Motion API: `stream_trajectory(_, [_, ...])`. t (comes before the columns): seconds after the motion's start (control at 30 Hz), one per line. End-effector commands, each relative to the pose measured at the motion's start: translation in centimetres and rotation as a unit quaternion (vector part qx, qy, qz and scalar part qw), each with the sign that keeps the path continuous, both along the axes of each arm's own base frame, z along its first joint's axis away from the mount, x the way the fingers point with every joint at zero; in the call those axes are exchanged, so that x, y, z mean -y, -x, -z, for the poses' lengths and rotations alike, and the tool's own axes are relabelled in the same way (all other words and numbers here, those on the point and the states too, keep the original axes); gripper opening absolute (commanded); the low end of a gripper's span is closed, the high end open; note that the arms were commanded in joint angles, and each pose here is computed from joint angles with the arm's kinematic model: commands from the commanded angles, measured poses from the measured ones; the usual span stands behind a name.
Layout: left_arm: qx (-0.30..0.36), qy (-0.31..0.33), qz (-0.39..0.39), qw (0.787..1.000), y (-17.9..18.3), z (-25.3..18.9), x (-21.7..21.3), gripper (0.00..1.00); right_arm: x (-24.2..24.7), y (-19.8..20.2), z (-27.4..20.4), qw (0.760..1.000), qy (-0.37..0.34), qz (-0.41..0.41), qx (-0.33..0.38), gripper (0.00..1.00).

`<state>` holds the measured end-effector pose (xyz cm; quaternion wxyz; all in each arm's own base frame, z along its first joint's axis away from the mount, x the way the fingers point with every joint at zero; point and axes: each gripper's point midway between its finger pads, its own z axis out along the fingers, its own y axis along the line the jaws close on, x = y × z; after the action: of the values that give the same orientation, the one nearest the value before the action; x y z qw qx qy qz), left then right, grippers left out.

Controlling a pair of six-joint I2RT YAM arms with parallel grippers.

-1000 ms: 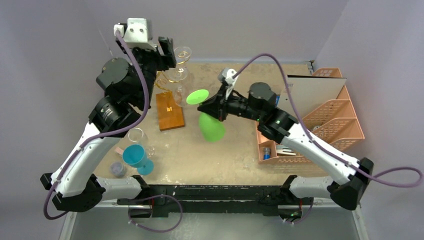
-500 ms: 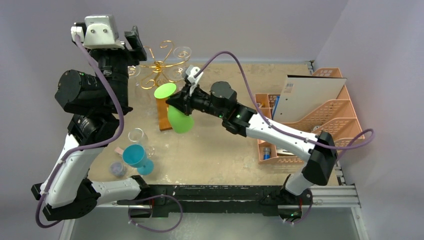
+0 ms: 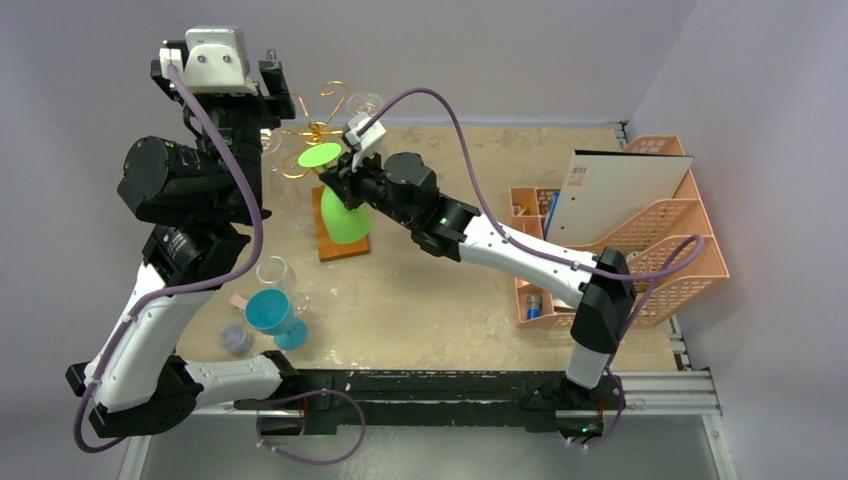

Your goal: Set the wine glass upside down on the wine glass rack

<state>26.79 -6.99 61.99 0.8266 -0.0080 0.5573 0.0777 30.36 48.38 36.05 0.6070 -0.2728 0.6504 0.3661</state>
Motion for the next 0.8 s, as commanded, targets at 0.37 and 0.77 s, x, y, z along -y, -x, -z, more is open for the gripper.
stream_trajectory(0.37, [0.027,0.025,0.024,0.999,1.5,-1.9,-0.8,0.68,-1.1,-2.5,-2.5,0.997,-0.028,0.058,0.034,0.00])
stream_trajectory(0.77, [0.021,0.025,0.025,0.999,1.6,-1.4,-0.9,0.68,-2.8,-2.8,-1.4,0.999,-0.010,0.038,0.032,0.00])
